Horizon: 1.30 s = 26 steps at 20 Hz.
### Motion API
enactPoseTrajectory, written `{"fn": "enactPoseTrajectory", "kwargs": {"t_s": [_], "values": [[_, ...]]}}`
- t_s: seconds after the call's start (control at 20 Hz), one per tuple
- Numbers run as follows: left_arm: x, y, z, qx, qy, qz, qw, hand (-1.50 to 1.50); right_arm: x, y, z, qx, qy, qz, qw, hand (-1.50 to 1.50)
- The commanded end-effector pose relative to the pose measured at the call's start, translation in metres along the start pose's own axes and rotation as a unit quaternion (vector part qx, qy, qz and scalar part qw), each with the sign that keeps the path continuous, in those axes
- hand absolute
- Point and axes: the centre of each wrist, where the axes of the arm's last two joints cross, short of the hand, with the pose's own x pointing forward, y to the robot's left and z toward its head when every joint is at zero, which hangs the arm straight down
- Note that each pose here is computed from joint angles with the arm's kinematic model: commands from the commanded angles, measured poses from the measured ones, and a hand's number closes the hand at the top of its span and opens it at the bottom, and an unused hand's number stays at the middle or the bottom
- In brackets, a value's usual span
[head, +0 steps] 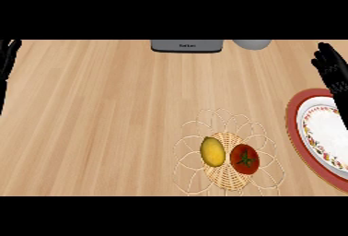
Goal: Pick the lemon from the placemat and place it in the plate
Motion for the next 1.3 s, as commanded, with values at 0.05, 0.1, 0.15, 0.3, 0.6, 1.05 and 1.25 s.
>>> {"fn": "enactPoseTrajectory", "kwargs": {"t_s": [0.05,0.1,0.15,0.3,0.6,1.05,1.25], "values": [[-0.032,-0.02,0.025,-0.007,0.063,0.008,0.998,0.0,0.0,0.061,-0.022,-0.02,0.042,-0.066,0.997,1.5],[-0.056,-0.019,0.045,-0.009,0.1,0.01,0.9948,0.0,-0.001,0.094,-0.01,-0.027,0.066,-0.114,0.991,1.5],[-0.064,-0.029,0.051,-0.019,0.128,0.007,0.9916,0.0,0.005,0.111,-0.016,-0.028,0.09,-0.142,0.985,1.5],[-0.075,-0.029,0.062,-0.029,0.179,0.016,0.9833,0.0,-0.012,0.055,-0.014,-0.016,0.085,0.164,0.983,1.5],[-0.109,-0.049,0.094,-0.033,0.233,0.034,0.9714,0.0,-0.004,0.207,0.009,-0.226,0.059,-0.018,0.972,-1.5],[-0.129,-0.057,0.108,-0.019,0.244,0.027,0.9692,0.0,0.004,0.271,0.077,-0.27,0.069,0.064,0.958,-1.5],[-0.132,-0.048,0.117,-0.006,0.238,0.013,0.9713,0.0,0.004,0.257,0.079,-0.232,0.158,0.148,0.948,-1.5]]}}
